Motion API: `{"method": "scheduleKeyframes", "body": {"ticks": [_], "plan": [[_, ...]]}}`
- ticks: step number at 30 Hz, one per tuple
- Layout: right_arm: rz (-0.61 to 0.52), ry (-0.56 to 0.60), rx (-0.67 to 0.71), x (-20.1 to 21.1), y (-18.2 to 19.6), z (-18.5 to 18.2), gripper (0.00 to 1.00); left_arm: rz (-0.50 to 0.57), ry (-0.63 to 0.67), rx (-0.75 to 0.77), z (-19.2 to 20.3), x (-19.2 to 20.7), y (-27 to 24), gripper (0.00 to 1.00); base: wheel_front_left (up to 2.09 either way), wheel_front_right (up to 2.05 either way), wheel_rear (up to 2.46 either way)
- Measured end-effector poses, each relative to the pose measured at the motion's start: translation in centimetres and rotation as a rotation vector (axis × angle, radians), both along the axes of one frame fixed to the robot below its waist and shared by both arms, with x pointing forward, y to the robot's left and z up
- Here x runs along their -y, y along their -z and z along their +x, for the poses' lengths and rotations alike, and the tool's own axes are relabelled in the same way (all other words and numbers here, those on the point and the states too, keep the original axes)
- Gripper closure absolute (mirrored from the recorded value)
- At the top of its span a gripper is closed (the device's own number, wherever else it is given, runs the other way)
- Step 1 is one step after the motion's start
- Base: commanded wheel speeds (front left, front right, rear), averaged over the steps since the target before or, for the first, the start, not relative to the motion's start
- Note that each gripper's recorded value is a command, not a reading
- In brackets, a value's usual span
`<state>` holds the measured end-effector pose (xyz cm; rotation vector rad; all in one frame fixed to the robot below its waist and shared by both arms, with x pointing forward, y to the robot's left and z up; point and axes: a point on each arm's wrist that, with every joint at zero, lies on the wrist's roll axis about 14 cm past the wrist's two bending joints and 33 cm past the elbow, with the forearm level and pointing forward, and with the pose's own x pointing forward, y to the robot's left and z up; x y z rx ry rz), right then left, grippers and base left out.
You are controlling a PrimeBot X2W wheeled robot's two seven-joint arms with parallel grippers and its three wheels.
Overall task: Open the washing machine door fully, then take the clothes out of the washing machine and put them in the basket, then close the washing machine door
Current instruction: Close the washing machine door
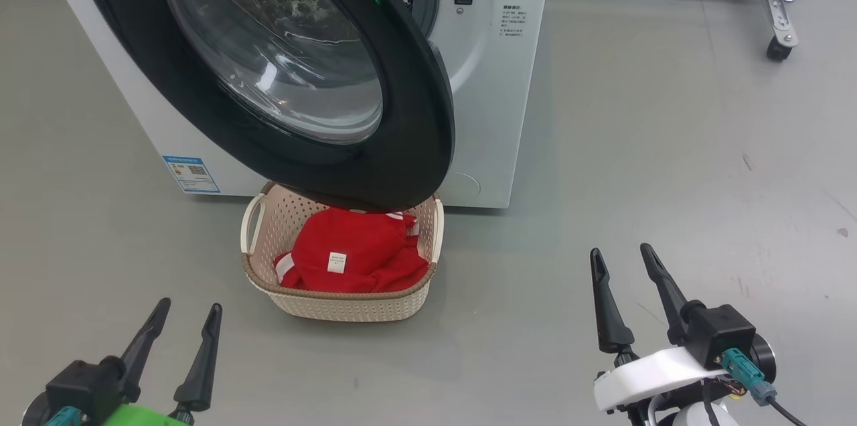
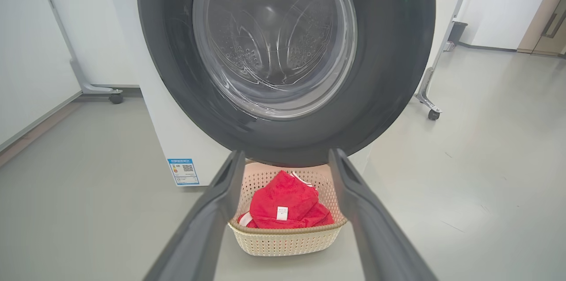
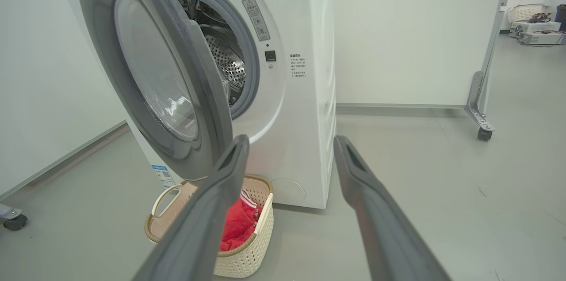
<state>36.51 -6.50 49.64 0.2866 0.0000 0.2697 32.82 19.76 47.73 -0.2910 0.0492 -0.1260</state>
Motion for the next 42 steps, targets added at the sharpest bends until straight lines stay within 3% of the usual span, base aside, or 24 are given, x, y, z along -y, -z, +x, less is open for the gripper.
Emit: {"method": "scheduleKeyframes", "body": {"ticks": [42], "plan": [[-0.002,0.033,-0.014,1.0,0.5,0.0,0.0,-0.023,-0.021,0.089,1.8,1.3,-2.3,0.0,0.0,0.0,0.0]]}}
